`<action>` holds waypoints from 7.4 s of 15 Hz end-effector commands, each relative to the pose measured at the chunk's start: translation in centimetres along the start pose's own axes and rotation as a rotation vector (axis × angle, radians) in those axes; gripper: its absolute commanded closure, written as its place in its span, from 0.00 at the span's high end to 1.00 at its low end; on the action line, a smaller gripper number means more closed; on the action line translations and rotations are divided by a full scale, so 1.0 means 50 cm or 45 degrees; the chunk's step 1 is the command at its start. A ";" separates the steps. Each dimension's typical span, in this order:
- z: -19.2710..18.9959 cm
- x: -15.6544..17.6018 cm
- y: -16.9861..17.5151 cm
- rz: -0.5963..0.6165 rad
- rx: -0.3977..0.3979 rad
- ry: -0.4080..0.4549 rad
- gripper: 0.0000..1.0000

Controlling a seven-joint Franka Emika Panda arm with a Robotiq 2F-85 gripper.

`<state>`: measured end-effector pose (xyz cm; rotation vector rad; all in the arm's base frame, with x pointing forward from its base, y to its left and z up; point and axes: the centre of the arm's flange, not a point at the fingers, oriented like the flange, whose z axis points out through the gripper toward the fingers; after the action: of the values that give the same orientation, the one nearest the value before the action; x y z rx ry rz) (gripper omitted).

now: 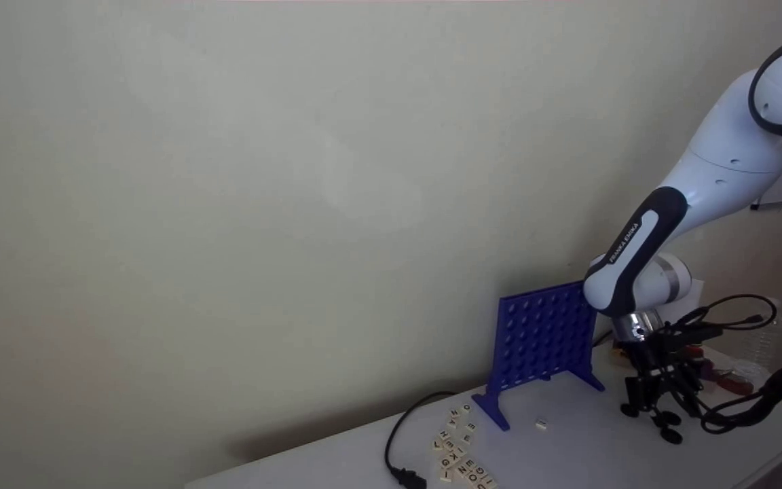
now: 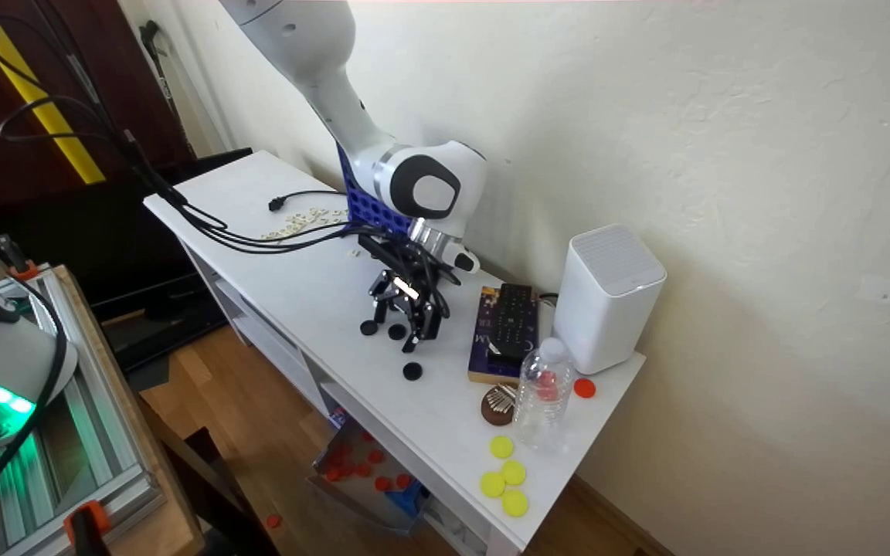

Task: Put one black chip in the blue gameboard.

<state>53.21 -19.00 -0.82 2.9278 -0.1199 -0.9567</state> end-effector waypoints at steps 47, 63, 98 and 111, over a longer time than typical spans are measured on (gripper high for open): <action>-0.048 -0.043 0.011 0.053 0.088 0.126 0.09; -0.096 -0.346 0.014 0.098 0.017 0.769 0.09; -0.315 -0.511 -0.096 -0.139 -0.141 1.786 0.34; -0.315 -0.511 -0.096 -0.141 -0.141 1.786 0.34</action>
<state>42.23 -11.35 26.50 2.7607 0.1600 1.1141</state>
